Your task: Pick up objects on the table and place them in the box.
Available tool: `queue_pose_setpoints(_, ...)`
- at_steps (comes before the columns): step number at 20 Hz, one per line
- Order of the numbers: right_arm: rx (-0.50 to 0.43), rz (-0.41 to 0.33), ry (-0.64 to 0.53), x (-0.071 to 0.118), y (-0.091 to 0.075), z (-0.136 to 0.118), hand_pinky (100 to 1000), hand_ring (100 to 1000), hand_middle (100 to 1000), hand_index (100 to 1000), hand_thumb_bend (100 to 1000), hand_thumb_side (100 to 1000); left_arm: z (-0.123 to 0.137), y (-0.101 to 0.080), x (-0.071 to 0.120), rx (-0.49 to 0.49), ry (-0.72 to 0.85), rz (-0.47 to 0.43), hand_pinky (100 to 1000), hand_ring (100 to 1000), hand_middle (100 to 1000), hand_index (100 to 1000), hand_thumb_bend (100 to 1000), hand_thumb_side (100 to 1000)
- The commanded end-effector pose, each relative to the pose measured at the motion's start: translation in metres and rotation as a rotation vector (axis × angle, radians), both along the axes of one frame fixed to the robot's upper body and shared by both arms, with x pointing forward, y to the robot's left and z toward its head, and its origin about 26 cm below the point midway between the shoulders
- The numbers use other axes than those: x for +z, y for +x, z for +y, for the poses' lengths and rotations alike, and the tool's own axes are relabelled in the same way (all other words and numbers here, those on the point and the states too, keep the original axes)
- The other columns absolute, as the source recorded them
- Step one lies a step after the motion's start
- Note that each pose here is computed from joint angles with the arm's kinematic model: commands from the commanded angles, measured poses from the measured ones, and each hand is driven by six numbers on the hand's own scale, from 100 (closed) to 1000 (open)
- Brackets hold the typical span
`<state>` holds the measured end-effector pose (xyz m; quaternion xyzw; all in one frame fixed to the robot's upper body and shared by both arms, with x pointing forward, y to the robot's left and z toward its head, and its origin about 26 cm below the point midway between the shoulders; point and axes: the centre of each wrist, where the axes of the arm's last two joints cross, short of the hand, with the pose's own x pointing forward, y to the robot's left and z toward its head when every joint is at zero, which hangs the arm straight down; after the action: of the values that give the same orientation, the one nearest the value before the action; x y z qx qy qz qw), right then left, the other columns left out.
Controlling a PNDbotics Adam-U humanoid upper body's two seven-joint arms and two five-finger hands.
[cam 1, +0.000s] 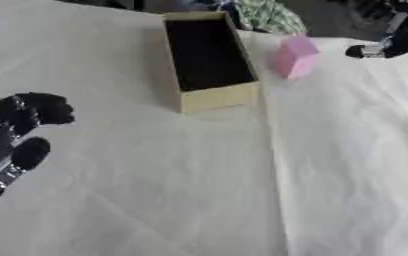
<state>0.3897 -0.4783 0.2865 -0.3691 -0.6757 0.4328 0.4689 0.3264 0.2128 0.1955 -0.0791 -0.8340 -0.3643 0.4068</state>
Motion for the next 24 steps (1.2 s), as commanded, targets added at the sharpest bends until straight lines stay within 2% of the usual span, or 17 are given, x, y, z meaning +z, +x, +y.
queue_pose_setpoints(1, -0.044, -0.037, -0.013, 0.0161, -0.0053, -0.011, 761, 772, 767, 877, 602, 293, -0.001, -0.0032, 0.0097, -0.023, 0.014, -0.034, 815, 723, 680, 795, 577, 667)
queue_pose_setpoints(10, -0.061, -0.039, -0.01, 0.0129, -0.0043, -0.015, 761, 771, 767, 877, 602, 293, -0.0012, -0.0036, 0.0099, -0.027, 0.016, -0.035, 814, 723, 680, 796, 577, 668)
queue_pose_setpoints(16, -0.084, -0.082, 0.021, 0.0157, -0.0063, -0.0192, 756, 773, 779, 882, 607, 298, -0.0019, -0.0055, 0.0091, -0.037, 0.017, -0.038, 814, 723, 678, 796, 575, 676)
queue_pose_setpoints(24, -0.086, -0.094, 0.034, 0.0165, -0.006, -0.019, 753, 772, 779, 891, 609, 310, -0.0026, -0.0068, 0.01, -0.043, 0.011, -0.043, 814, 723, 676, 796, 575, 679)
